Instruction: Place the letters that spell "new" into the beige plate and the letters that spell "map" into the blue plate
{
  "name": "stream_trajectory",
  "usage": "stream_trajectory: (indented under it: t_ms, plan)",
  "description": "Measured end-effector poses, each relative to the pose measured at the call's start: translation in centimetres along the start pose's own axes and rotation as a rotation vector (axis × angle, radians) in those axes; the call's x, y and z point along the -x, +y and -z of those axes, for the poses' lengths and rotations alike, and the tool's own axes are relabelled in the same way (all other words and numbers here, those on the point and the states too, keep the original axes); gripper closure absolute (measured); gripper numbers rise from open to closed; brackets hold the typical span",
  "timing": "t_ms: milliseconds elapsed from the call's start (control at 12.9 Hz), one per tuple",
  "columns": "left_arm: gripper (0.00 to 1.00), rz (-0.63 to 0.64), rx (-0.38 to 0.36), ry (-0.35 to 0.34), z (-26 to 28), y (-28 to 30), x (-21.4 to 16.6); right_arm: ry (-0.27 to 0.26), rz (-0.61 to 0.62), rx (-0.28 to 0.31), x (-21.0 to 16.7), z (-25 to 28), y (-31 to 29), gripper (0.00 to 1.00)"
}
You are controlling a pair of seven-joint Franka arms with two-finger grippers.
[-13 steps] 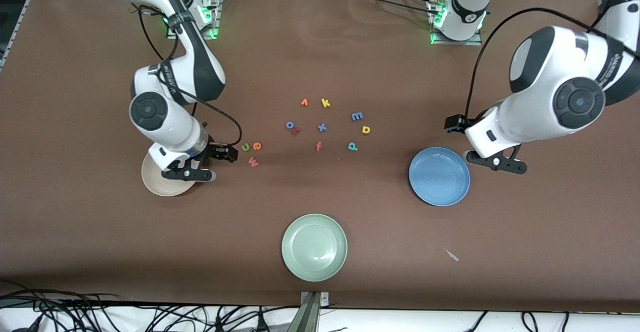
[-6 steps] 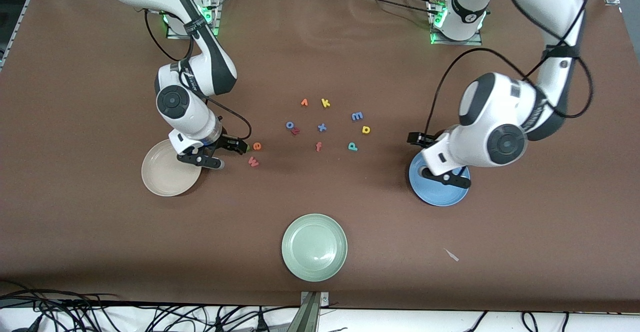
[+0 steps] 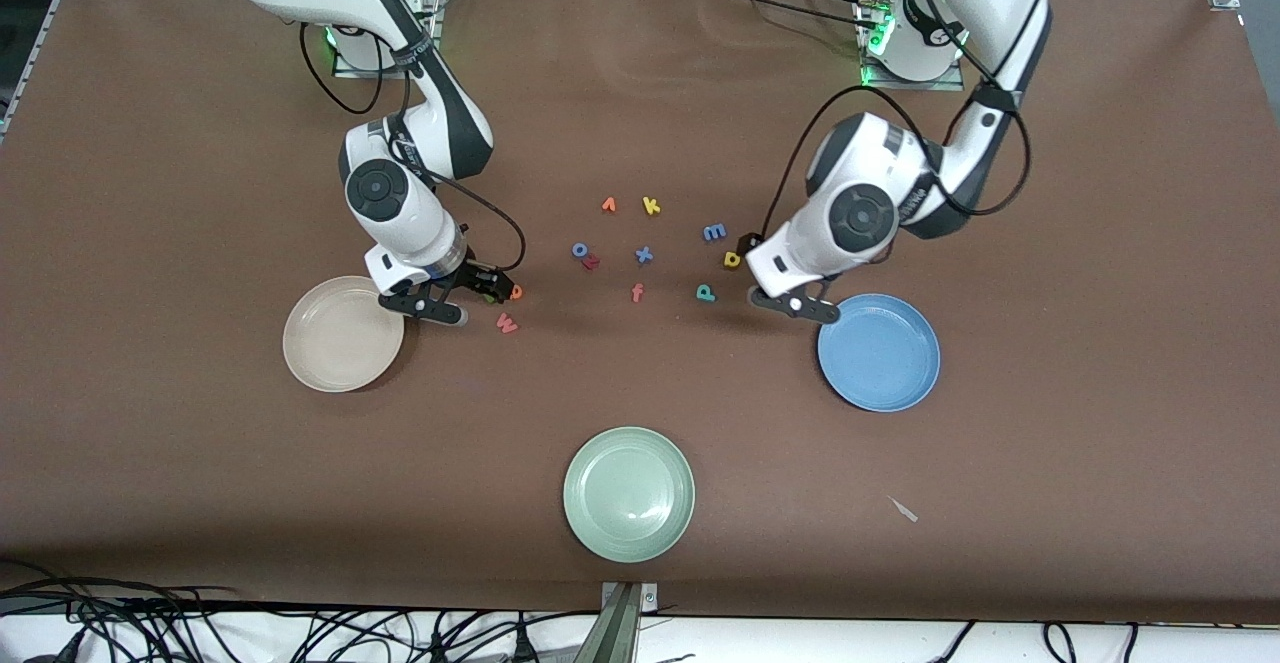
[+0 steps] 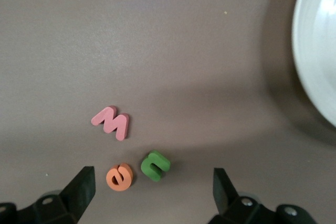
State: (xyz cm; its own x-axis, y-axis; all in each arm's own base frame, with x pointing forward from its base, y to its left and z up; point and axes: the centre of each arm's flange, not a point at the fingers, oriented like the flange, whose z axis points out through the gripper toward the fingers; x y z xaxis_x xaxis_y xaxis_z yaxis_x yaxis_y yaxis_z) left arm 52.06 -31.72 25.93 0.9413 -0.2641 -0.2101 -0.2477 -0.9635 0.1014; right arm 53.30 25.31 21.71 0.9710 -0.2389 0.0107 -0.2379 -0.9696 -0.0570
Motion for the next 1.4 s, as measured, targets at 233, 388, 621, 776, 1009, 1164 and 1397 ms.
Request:
stream_trajectory:
  t_ms: [233,388,621,776,1009,1164,1397]
  plan:
    - [0.00,-0.017,-0.058,0.026,-1.5,3.9,1.3,0.015,-0.001,-0.004,0.9,-1.7,0.8,0.00]
    - [0.00,-0.010,-0.069,0.030,-2.9,5.5,2.1,0.015,-0.003,-0.001,1.4,-2.6,1.3,0.01]
    - [0.09,0.009,-0.124,0.045,-6.4,7.2,3.4,0.026,-0.003,-0.006,1.7,-3.1,1.6,0.02]
    - [0.10,0.025,-0.128,0.047,-7.9,7.3,3.3,0.028,0.000,-0.006,1.8,-3.6,1.6,0.02]
    - [0.21,0.041,-0.122,0.054,-9.2,6.8,2.9,0.036,0.003,-0.009,2.0,-4.5,1.5,0.02]
    - [0.27,0.057,-0.122,0.052,-9.6,6.8,2.8,0.037,0.004,-0.009,2.0,-4.7,1.5,0.04]
    - [0.39,0.064,-0.113,0.071,-9.5,6.9,2.6,0.038,0.007,-0.009,2.0,-4.7,1.5,0.04]
